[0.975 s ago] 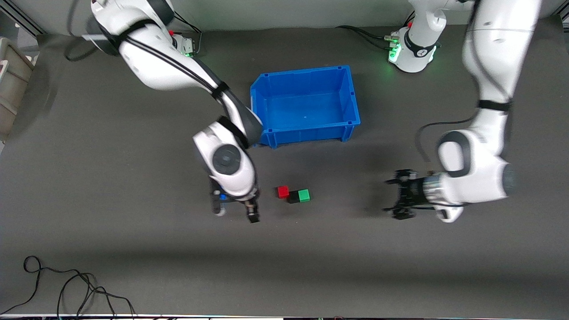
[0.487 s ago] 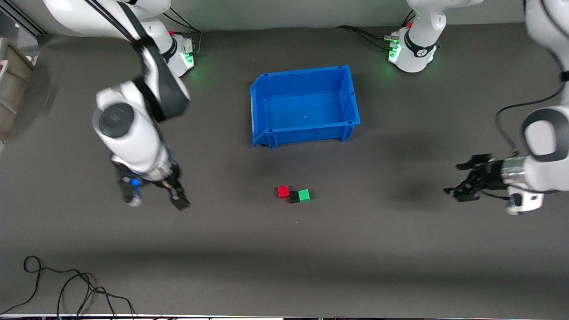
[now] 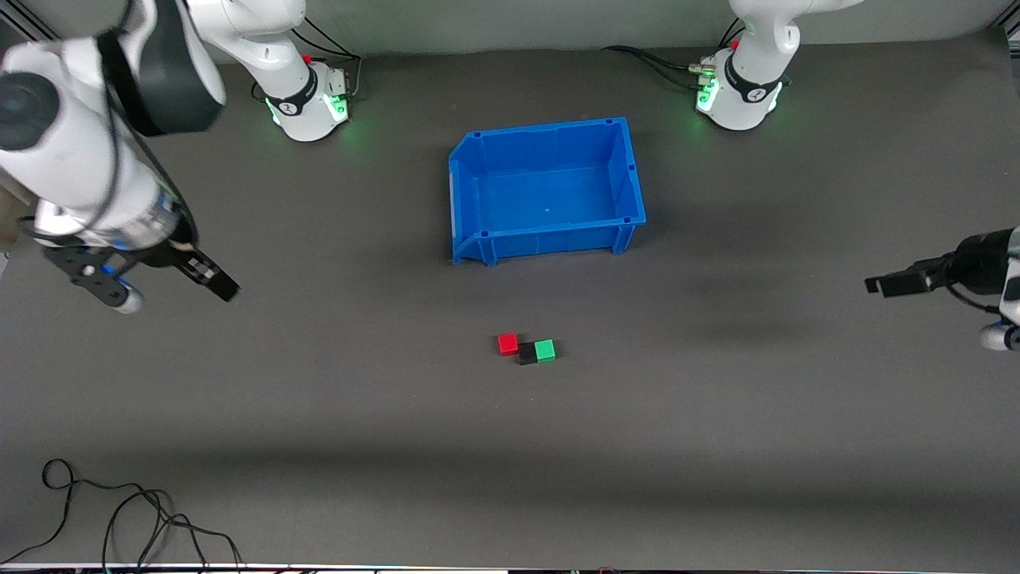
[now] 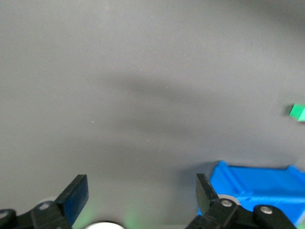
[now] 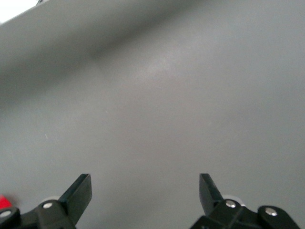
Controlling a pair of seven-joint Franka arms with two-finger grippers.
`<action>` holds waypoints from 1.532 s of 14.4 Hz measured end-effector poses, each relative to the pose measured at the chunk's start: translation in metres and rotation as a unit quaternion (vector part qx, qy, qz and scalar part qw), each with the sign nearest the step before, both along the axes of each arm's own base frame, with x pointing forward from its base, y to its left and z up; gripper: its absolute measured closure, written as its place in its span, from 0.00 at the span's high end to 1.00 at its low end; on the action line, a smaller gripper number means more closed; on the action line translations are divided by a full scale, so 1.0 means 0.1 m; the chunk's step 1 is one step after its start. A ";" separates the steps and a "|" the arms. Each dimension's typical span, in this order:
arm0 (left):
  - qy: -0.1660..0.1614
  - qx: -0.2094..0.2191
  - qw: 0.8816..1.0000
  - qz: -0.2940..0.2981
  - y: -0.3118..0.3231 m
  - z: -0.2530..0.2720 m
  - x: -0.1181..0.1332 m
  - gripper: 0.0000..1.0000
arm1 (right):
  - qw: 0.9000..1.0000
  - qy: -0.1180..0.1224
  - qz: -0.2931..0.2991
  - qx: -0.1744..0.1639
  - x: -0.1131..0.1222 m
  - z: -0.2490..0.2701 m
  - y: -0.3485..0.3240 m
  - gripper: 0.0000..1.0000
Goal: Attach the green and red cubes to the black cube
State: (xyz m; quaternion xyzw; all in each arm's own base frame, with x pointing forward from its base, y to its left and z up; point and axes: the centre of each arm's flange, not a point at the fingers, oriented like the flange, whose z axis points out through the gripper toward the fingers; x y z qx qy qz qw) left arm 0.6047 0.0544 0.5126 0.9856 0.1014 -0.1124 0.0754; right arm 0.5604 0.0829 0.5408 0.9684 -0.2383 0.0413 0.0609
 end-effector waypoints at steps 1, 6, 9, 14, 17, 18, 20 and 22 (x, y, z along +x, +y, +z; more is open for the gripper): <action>-0.012 0.008 0.999 -0.029 -0.10 0.14 -0.04 1.00 | 1.000 0.005 0.023 0.009 -0.03 0.07 -0.09 1.00; -0.065 0.030 0.992 -0.099 -0.50 0.71 -0.27 1.00 | 0.994 0.028 0.093 0.059 -0.26 0.42 -0.48 1.00; -0.089 0.048 0.988 -0.119 -0.68 0.84 -0.38 1.00 | 0.990 0.041 0.121 0.061 -0.35 0.64 -0.51 1.00; -0.109 0.054 0.985 -0.125 -0.75 0.79 -0.57 1.00 | 0.987 0.047 0.128 0.090 -0.28 0.69 -0.47 1.00; -0.107 0.054 0.984 -0.129 -0.77 0.84 -0.62 1.00 | 0.984 0.050 0.142 0.090 -0.22 0.64 -0.49 1.00; -0.102 0.054 0.985 -0.130 -0.77 0.84 -0.64 1.00 | 0.984 0.049 0.147 0.089 -0.20 0.62 -0.50 1.00; -0.099 0.054 0.985 -0.131 -0.77 0.84 -0.65 1.00 | 0.984 0.047 0.148 0.090 -0.17 0.61 -0.50 1.00; -0.098 0.055 0.985 -0.131 -0.77 0.85 -0.65 1.00 | 0.984 0.045 0.148 0.090 -0.16 0.61 -0.50 1.00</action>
